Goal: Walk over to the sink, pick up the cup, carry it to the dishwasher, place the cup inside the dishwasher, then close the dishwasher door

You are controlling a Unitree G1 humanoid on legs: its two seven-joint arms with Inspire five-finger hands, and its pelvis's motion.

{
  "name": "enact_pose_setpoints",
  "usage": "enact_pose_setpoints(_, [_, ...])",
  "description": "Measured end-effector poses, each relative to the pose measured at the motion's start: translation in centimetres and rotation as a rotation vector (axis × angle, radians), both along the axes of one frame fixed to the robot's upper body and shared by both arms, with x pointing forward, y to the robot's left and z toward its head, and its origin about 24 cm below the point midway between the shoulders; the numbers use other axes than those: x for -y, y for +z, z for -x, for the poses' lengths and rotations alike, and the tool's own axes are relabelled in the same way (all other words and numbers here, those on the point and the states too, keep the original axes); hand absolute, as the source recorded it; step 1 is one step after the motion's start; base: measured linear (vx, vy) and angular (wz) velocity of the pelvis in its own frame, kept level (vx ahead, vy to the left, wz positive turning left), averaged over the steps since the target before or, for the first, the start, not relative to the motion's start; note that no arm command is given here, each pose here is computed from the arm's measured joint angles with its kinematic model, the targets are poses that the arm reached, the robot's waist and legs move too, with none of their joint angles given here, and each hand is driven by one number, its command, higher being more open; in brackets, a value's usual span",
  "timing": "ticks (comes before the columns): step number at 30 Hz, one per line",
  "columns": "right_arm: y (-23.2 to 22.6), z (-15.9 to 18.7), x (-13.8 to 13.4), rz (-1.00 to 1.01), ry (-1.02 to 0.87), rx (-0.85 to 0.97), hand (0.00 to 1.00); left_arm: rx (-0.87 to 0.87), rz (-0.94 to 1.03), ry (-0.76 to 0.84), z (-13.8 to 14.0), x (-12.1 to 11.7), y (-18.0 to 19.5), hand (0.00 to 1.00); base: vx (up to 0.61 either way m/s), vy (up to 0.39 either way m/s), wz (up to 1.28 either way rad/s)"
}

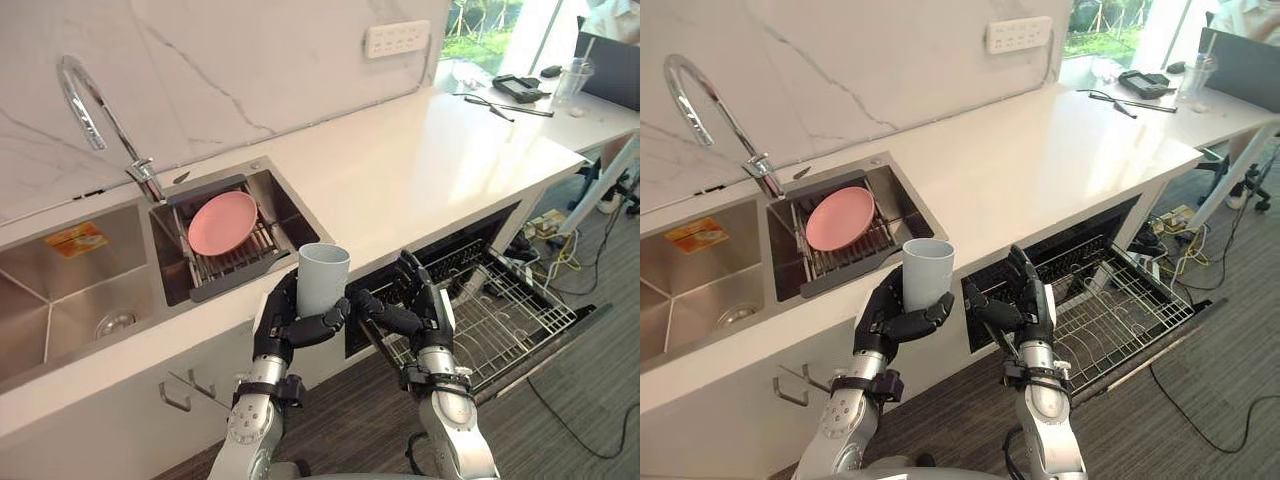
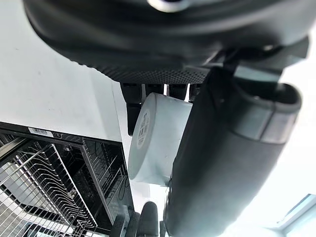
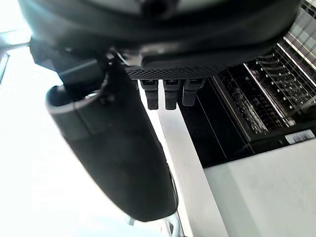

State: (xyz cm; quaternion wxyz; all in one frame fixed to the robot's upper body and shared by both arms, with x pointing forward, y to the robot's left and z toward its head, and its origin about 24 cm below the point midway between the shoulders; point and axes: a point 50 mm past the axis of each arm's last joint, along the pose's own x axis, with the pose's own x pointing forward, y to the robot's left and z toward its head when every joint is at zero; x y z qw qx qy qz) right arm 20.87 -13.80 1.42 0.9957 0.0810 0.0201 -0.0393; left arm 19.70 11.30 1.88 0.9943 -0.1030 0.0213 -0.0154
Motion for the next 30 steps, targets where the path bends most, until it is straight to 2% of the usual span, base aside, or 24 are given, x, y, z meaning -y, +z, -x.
enact_pose_setpoints(8, [1.3,0.6,-0.6,-0.027,0.077,0.056,0.9,0.063,-0.033,0.028,-1.7,-0.3,1.3,0.3,0.0,-0.011,-0.25])
enact_pose_setpoints(15, [1.8,0.6,-0.4,-0.059,0.103,0.079,0.9,0.083,-0.076,0.162,-3.2,-2.9,1.8,0.3,0.0,0.018,-0.17])
enact_pose_setpoints(19, [2.1,0.5,-0.5,-0.092,0.116,0.095,0.9,0.033,-0.098,0.161,-3.1,-3.1,0.6,0.3,0.0,0.018,-0.09])
enact_pose_setpoints(30, [3.2,0.6,-1.5,-0.176,0.194,0.139,0.9,0.032,-0.139,0.146,-3.7,-2.9,0.4,0.3,-0.01,0.001,-0.05])
